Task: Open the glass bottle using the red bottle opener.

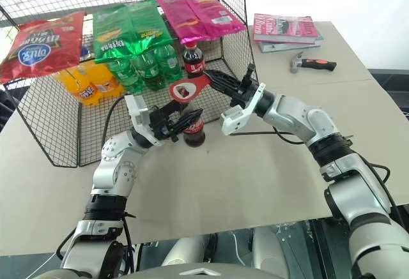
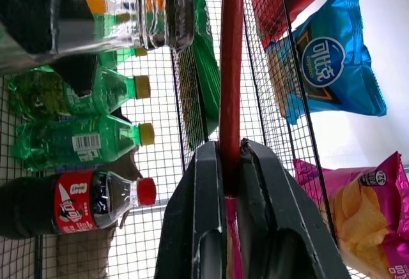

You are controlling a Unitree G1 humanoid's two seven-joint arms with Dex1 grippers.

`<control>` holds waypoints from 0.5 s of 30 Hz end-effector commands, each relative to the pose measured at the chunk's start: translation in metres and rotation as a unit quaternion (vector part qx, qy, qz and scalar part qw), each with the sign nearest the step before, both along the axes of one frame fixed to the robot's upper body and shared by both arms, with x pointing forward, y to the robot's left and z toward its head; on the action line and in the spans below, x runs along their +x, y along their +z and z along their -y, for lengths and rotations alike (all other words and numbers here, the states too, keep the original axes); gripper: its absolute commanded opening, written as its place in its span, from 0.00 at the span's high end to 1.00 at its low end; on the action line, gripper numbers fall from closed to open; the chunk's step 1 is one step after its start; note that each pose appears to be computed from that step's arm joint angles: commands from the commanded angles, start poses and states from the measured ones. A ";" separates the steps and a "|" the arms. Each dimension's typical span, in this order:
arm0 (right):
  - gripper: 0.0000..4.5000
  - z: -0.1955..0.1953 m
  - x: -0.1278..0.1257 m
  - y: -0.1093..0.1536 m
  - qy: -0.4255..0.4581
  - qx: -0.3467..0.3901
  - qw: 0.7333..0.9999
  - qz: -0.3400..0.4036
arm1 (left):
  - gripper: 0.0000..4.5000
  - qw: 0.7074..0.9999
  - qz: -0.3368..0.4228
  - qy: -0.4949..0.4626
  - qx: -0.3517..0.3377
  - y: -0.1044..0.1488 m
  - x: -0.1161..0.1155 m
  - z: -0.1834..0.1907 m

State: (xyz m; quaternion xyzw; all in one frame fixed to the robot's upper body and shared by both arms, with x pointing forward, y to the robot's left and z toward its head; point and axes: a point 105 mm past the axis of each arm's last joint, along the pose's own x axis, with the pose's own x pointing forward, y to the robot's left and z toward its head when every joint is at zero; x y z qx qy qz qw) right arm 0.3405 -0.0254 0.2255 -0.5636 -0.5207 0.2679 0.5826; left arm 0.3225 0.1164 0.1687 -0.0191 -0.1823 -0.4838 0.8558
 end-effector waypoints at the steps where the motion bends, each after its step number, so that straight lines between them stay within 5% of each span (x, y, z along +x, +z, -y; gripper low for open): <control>1: 1.00 0.006 -0.003 0.015 0.003 0.054 0.999 0.001 | 0.52 1.000 0.006 -0.008 0.007 0.001 -0.004 0.004; 8: 1.00 0.015 0.005 0.006 -0.004 0.076 0.995 -0.062 | 0.52 1.000 0.004 -0.008 0.008 0.001 -0.004 0.003; 15: 1.00 -0.002 0.004 -0.032 -0.004 0.100 0.976 -0.193 | 0.52 1.000 0.005 -0.007 0.009 0.001 -0.004 0.003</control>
